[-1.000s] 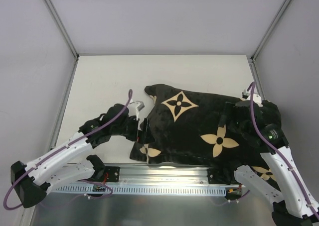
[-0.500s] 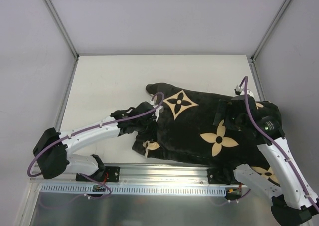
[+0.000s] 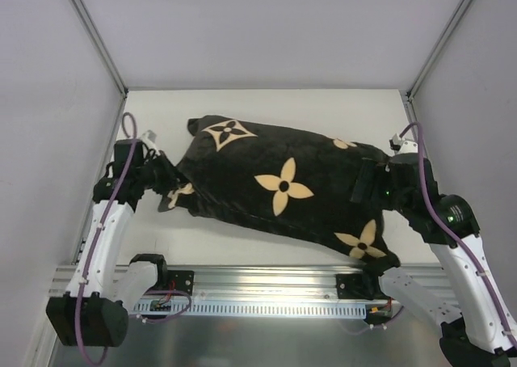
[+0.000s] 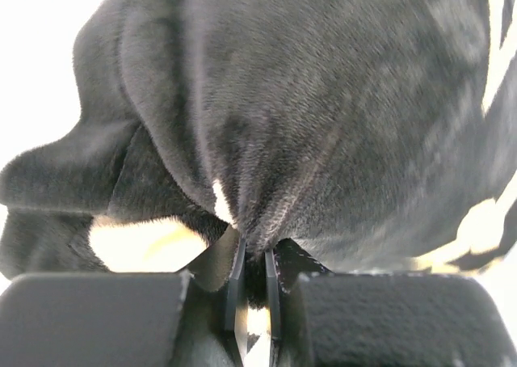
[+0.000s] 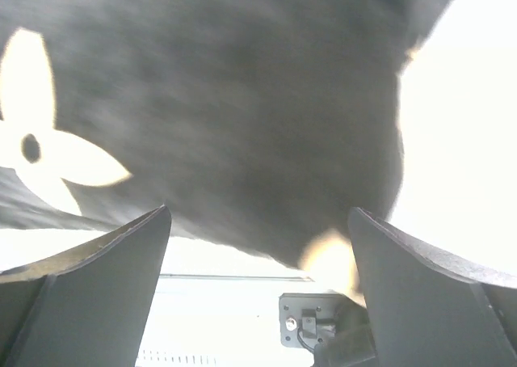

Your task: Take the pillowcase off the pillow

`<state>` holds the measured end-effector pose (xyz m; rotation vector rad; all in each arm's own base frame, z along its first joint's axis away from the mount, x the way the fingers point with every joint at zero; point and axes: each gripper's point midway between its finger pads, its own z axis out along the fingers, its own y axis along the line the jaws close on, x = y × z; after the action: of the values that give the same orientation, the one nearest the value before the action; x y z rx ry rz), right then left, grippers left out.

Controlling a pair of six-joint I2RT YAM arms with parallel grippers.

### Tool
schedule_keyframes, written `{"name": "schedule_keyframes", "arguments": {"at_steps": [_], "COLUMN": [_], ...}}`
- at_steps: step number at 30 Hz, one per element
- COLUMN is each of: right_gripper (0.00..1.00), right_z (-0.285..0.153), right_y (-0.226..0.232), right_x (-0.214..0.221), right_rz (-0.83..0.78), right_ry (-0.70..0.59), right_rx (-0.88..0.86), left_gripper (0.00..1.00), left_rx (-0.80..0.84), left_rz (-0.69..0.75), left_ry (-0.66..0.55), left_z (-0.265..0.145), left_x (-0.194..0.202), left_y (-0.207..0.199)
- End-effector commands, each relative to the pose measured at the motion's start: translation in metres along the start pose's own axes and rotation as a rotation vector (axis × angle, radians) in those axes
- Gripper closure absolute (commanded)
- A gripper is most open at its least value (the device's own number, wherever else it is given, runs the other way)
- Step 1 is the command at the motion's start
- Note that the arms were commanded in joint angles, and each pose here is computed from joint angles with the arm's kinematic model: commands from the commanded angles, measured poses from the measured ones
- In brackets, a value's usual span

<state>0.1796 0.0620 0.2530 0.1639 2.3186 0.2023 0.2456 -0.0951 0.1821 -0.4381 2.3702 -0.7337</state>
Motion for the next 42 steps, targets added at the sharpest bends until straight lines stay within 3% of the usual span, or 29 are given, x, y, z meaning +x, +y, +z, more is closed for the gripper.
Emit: {"name": "schedule_keyframes", "arguments": {"at_steps": [1, 4, 9, 14, 22, 26, 28, 29, 31, 32, 33, 34, 38, 39, 42], "right_gripper": [0.04, 0.04, 0.04, 0.04, 0.04, 0.02, 0.18, 0.34, 0.55, 0.73, 0.81, 0.99, 0.99, 0.99, 0.99], "right_z": [-0.014, -0.011, -0.004, 0.033, 0.075, 0.093, 0.103, 0.104, 0.102, 0.099, 0.095, 0.083, 0.024, -0.005, -0.050], "right_y": [-0.003, -0.003, -0.014, -0.011, 0.001, -0.007, -0.019, -0.019, -0.014, -0.013, -0.012, -0.009, -0.006, 0.000, -0.003], "right_x": [0.013, 0.038, 0.062, 0.098, 0.092, 0.079, 0.089, 0.093, 0.100, 0.097, 0.092, 0.074, 0.009, -0.023, -0.051], "right_rz": [-0.024, -0.057, -0.026, -0.010, -0.015, -0.022, -0.015, -0.008, 0.017, 0.026, 0.035, 0.038, 0.002, 0.010, -0.024], "right_ry": [0.070, 0.194, 0.199, 0.280, 0.325, 0.245, 0.256, 0.269, 0.270, 0.254, 0.226, 0.153, -0.029, -0.126, -0.209], "right_rx": [-0.009, -0.014, 0.001, -0.013, 0.019, 0.092, 0.155, 0.152, 0.114, 0.103, 0.092, 0.066, 0.029, -0.005, -0.024], "left_gripper": [1.00, 1.00, 1.00, 1.00, 1.00, 1.00, 1.00, 1.00, 1.00, 1.00, 1.00, 1.00, 1.00, 1.00, 1.00], "left_rx": [-0.142, -0.173, -0.242, -0.237, -0.231, -0.223, -0.208, -0.204, -0.194, -0.192, -0.182, -0.173, -0.123, -0.106, -0.086], "left_rz": [-0.136, -0.153, -0.156, -0.153, -0.139, -0.149, -0.160, -0.166, -0.166, -0.169, -0.164, -0.163, -0.133, -0.113, -0.061], "left_ry": [-0.148, -0.163, -0.145, -0.148, -0.128, -0.135, -0.136, -0.137, -0.145, -0.149, -0.161, -0.162, -0.237, -0.279, -0.415], "left_z": [-0.033, -0.041, -0.048, -0.049, -0.046, -0.047, -0.048, -0.048, -0.050, -0.051, -0.053, -0.055, -0.079, -0.093, -0.132], "left_x": [-0.021, -0.020, -0.018, -0.032, -0.049, -0.053, -0.057, -0.058, -0.063, -0.065, -0.069, -0.070, -0.088, -0.097, -0.112], "left_y": [0.031, 0.041, 0.051, 0.044, 0.038, 0.035, 0.030, 0.029, 0.025, 0.023, 0.019, 0.016, -0.008, -0.019, -0.040]}}
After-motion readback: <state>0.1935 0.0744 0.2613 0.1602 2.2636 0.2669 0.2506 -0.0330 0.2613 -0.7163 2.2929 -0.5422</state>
